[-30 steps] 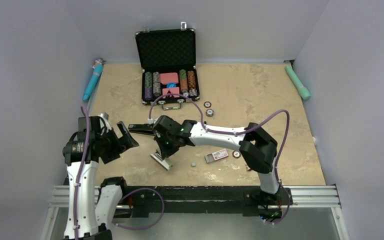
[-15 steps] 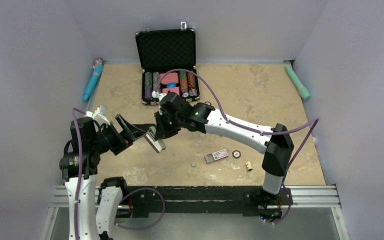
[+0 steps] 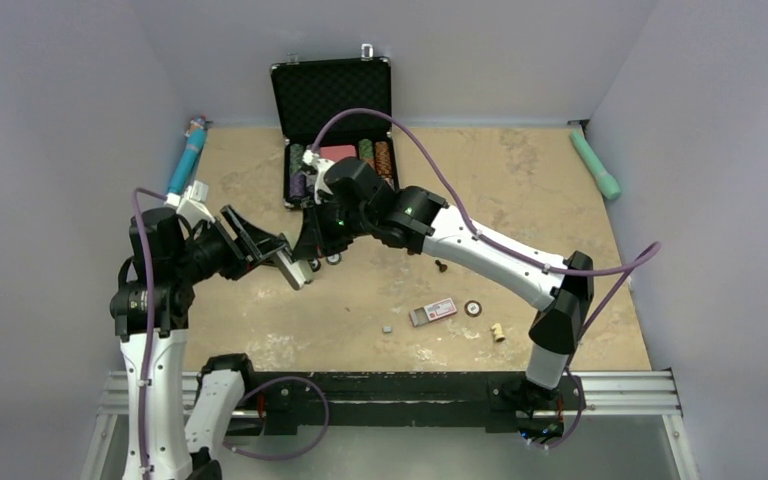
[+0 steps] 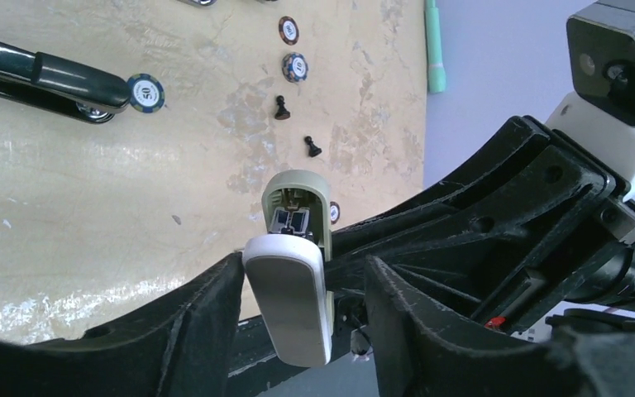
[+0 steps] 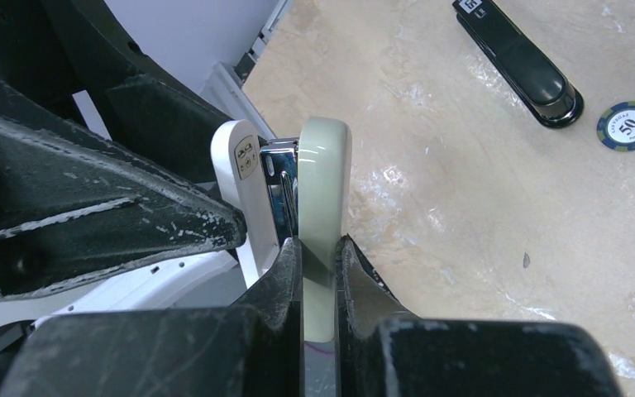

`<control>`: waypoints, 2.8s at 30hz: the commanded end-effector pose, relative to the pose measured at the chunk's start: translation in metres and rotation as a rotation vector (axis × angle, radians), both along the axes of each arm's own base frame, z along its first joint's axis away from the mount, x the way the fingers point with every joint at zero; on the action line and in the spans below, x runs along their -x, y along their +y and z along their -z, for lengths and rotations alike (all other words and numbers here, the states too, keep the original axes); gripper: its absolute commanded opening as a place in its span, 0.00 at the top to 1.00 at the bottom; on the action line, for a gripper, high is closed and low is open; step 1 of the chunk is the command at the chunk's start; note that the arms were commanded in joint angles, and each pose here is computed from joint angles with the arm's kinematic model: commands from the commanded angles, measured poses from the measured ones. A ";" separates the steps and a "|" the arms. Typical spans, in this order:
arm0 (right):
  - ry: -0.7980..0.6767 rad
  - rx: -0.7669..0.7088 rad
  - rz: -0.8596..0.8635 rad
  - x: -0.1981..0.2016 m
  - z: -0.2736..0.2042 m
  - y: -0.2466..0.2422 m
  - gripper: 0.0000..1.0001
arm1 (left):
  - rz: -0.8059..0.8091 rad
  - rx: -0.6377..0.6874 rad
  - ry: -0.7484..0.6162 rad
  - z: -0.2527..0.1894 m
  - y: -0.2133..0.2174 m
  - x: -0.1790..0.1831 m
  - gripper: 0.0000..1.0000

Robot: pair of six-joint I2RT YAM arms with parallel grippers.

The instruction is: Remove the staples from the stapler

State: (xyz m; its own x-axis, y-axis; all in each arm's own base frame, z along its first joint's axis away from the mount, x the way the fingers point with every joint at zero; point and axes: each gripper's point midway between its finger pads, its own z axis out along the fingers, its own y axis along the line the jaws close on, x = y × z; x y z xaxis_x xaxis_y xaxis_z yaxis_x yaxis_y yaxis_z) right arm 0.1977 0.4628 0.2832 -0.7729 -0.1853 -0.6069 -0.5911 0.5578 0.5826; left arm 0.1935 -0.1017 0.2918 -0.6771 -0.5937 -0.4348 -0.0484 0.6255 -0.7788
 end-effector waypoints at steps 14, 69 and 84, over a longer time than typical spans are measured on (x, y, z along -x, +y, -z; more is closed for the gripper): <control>0.004 -0.131 -0.012 0.001 -0.044 -0.008 1.00 | 0.067 0.031 -0.018 0.003 -0.024 -0.009 0.60; 0.189 -0.709 -0.280 -0.029 -0.055 -0.115 0.30 | 0.310 0.118 0.119 -0.005 -0.057 -0.021 1.00; 0.261 -0.688 -0.290 -0.039 -0.048 -0.069 0.31 | 0.316 0.143 0.108 -0.006 -0.059 -0.023 1.00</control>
